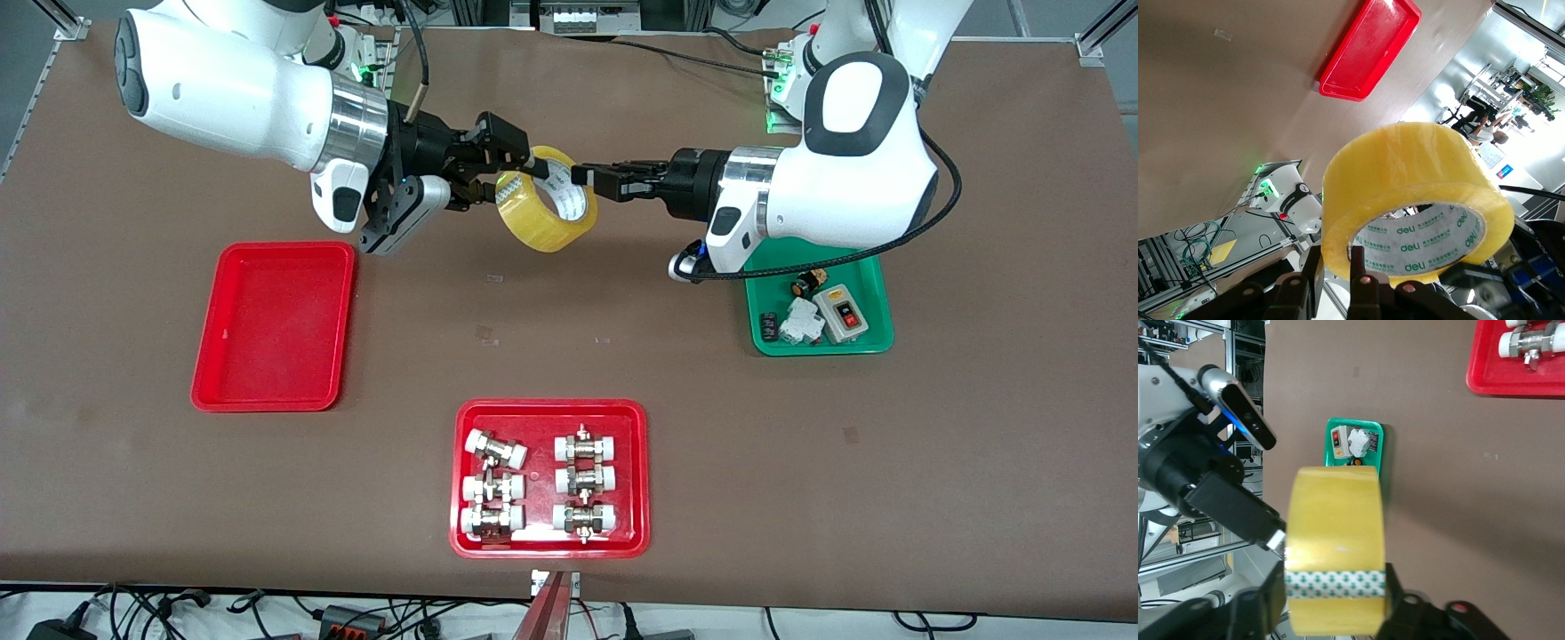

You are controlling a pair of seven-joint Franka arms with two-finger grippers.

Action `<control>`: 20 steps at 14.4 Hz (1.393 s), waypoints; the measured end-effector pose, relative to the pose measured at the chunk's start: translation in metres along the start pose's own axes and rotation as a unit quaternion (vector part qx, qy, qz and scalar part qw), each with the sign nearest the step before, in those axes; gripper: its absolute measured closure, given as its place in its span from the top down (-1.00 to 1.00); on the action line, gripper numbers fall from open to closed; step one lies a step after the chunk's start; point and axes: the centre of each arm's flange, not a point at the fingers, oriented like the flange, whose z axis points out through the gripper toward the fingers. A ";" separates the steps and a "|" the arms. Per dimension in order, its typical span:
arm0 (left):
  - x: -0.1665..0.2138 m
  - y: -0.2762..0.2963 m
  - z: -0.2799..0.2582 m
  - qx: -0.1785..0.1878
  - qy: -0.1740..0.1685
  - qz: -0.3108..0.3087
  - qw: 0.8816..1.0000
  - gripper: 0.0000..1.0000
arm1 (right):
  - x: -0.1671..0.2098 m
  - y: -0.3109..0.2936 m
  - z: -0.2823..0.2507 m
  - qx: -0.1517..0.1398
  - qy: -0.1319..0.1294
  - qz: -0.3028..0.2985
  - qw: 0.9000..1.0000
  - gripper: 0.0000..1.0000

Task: Left arm passes tape to right arm into tray
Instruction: 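Close the right gripper on the tape roll beside the left gripper, then open the left gripper and withdraw it while the right gripper holds tape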

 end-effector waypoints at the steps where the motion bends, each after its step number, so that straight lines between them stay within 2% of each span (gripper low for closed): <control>1: 0.000 0.000 0.000 0.000 0.000 0.000 1.000 -0.60 | 0.000 0.000 0.001 0.001 0.000 0.001 1.000 0.07; 7: 0.000 -0.001 0.000 0.002 -0.003 0.000 1.000 -0.60 | 0.000 0.000 0.001 0.001 -0.001 0.000 1.000 0.07; 9: -0.002 -0.002 -0.001 0.009 -0.017 -0.001 1.000 -0.31 | 0.000 -0.001 0.003 0.001 -0.003 0.000 1.000 0.07; 14: 0.001 -0.012 -0.024 0.020 -0.038 -0.008 0.999 0.66 | 0.003 0.006 0.009 -0.001 -0.007 0.005 1.000 0.07; 15: 0.003 -0.019 -0.034 0.038 -0.038 -0.009 0.999 0.88 | 0.005 0.010 0.014 -0.004 -0.010 0.009 1.000 0.07; 16: 0.007 -0.028 -0.050 0.069 -0.031 -0.008 0.997 1.00 | 0.008 0.017 0.020 -0.006 -0.013 0.014 1.000 0.07; 20: -0.002 -0.046 -0.126 0.195 0.014 0.004 0.981 1.00 | 0.034 0.067 0.026 -0.017 -0.012 0.054 0.998 0.07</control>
